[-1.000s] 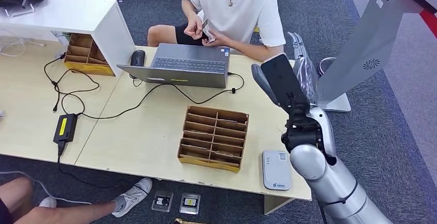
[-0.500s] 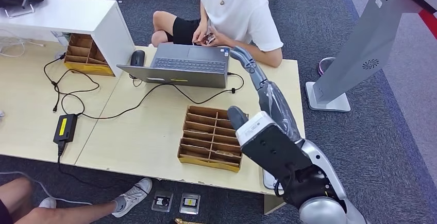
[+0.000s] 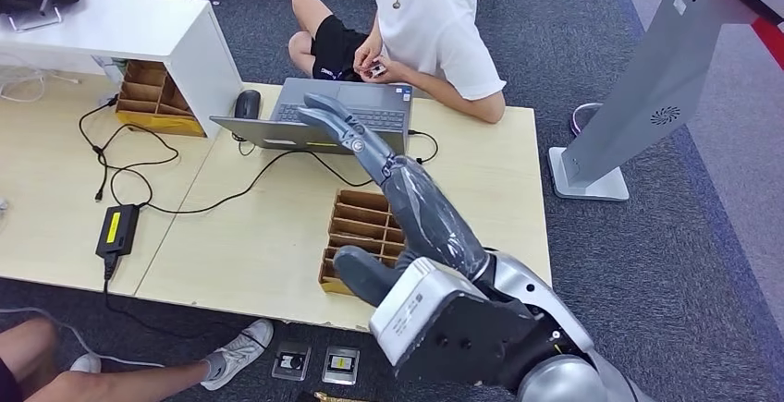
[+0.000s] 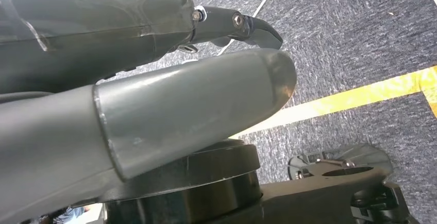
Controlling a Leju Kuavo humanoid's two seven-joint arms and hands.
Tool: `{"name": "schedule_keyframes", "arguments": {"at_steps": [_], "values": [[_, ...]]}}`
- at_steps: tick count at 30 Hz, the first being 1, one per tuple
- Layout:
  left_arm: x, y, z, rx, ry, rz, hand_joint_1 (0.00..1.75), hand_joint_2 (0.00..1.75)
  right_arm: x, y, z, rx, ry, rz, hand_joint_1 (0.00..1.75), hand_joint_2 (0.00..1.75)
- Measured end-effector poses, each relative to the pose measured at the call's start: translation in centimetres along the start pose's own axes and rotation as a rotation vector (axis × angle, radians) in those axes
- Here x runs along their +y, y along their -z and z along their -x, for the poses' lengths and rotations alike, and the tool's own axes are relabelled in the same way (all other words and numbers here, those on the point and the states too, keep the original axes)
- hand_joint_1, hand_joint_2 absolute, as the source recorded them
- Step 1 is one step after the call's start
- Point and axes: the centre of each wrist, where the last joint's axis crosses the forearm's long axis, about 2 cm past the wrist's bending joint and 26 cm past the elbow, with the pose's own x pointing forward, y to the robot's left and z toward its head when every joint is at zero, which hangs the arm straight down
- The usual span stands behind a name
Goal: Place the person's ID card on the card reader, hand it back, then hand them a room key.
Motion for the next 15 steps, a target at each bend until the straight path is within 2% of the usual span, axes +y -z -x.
{"name": "schedule_keyframes", "arguments": {"at_steps": [4,11,15], "values": [[-0.1,-0.1,0.0,0.06,-0.069,0.002,0.0,0.0,0.6,0.7,-0.7,-0.055,0.095,-0.105,0.0,0.0],[-0.6,-0.4,0.0,0.201,-0.18,0.035,0.0,0.0,3.0,3.0,-3.8,-0.146,0.238,-0.235,0.0,0.0],[-0.7,-0.6,-0.1,0.233,-0.227,0.068,0.0,0.0,3.9,3.8,-4.9,-0.187,0.278,-0.28,0.0,0.0]]}}
